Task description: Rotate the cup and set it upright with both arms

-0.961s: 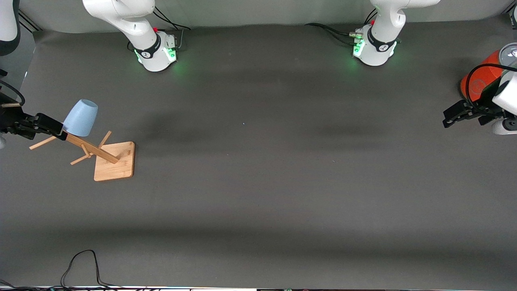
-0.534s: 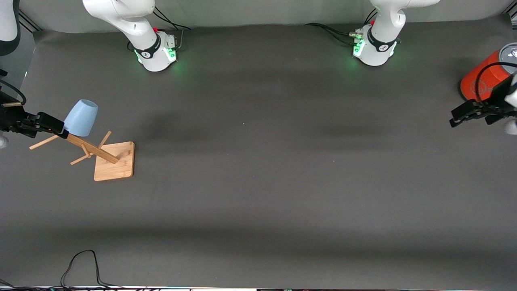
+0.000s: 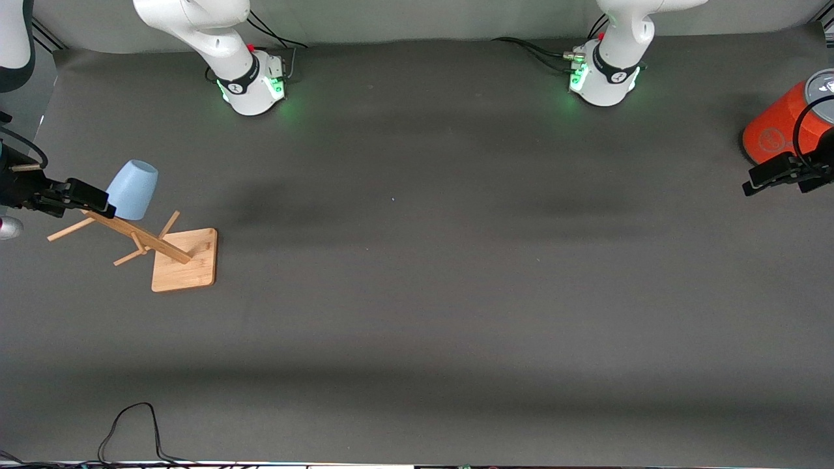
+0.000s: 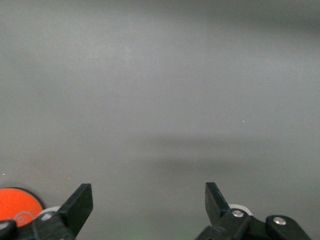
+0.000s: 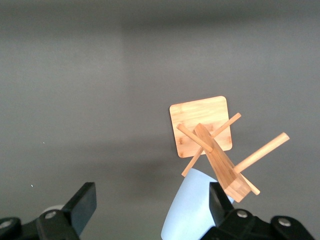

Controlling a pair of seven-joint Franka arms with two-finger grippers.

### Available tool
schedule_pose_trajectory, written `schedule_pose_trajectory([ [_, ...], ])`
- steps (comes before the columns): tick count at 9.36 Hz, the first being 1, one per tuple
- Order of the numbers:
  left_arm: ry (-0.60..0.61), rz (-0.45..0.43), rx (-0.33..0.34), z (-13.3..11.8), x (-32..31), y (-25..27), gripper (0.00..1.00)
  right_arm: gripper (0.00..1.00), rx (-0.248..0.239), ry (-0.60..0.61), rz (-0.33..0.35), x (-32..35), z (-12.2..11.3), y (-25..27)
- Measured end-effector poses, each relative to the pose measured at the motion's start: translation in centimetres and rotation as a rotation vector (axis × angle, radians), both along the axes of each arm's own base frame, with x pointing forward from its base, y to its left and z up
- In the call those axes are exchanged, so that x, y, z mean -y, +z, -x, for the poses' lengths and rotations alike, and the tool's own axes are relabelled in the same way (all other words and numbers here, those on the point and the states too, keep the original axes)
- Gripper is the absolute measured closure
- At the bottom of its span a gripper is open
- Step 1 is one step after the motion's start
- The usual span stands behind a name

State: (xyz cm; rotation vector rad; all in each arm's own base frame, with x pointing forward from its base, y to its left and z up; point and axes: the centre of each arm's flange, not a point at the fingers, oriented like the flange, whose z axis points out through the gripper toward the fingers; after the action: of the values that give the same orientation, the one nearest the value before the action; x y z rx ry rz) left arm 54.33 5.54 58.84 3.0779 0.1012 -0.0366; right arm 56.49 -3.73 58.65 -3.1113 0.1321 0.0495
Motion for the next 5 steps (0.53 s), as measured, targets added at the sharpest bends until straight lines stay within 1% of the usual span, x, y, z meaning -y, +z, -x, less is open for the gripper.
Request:
schedule_pose_trajectory([
  [1, -0.002, 0.000, -0.005, 0.0, 0.0, 0.0, 0.00, 0.00, -0.007, -0.013, -0.001, 0.8, 1.1, -0.2],
  [4, -0.007, -0.003, -0.026, -0.4, -0.1, -0.9, 0.00, 0.00, -0.007, -0.054, -0.007, 3.9, 6.9, 0.4],
  [5, -0.012, -0.015, -0.035, -0.8, -0.3, -1.4, 0.00, 0.00, -0.006, -0.066, -0.015, 4.6, 8.4, 0.5],
])
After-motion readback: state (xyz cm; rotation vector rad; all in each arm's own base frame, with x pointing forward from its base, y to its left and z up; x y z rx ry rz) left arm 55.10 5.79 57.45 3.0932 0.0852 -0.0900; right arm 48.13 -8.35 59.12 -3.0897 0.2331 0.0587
